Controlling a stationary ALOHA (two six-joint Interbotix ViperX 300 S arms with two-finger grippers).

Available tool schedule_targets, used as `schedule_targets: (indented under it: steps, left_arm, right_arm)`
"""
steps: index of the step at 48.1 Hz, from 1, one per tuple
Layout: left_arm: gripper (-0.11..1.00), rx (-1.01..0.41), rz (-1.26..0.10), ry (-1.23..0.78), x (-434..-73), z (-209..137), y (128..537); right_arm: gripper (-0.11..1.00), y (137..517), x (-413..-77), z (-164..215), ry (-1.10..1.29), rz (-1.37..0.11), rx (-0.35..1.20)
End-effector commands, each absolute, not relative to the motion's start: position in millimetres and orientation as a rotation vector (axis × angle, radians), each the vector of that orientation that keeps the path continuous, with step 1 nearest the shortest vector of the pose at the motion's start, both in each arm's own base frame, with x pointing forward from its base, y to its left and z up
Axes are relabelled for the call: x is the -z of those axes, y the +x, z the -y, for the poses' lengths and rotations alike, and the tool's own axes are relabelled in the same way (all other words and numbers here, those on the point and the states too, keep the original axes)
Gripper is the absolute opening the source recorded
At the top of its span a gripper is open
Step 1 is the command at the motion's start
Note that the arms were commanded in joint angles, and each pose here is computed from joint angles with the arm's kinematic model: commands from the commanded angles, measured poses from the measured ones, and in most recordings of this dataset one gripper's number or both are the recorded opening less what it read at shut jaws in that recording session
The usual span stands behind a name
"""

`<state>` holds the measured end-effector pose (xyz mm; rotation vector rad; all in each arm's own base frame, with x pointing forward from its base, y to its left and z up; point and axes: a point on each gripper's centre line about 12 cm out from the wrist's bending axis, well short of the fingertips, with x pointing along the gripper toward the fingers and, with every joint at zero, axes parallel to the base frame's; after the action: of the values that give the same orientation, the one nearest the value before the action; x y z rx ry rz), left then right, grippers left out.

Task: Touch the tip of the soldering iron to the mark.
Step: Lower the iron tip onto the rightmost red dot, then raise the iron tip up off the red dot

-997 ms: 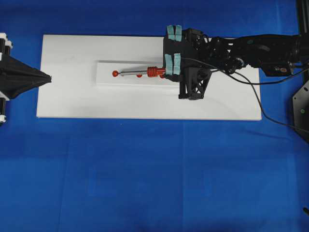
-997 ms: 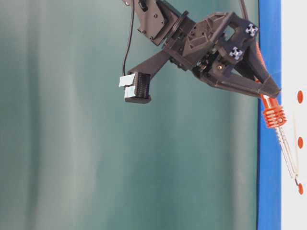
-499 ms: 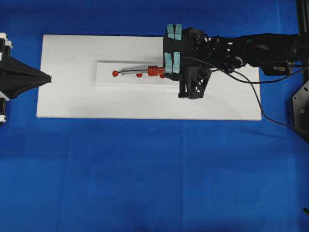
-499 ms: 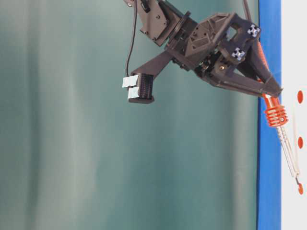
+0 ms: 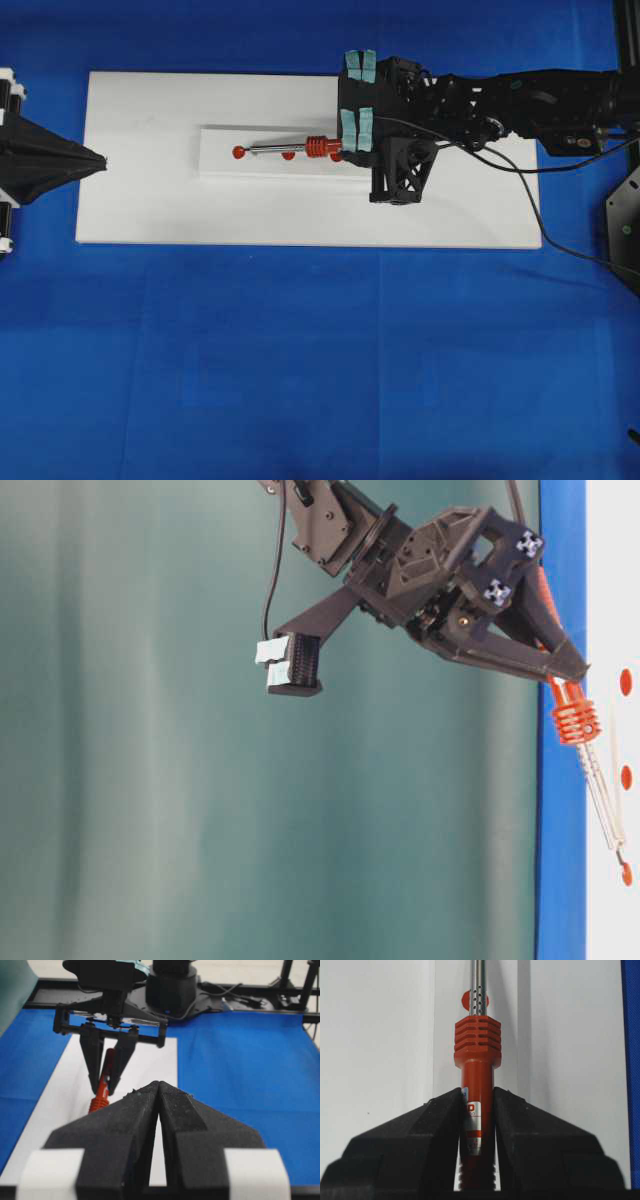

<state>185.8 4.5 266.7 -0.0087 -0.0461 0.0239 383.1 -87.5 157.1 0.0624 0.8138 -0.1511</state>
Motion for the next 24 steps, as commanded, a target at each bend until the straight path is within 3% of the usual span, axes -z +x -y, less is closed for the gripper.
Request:
schedule_targets:
  steps: [1,24]
  left_arm:
    - [0.02,-0.025,0.058,-0.009,-270.3,-4.8,187.5]
    - [0.02,-0.025,0.058,-0.009,-270.3,-4.8,187.5]
  right_arm:
    - [0.06,386.9,-166.7,89.2,0.057,-0.784,0.155]
    - [0.06,387.2,-166.6,87.3,0.055,-0.785,0.150]
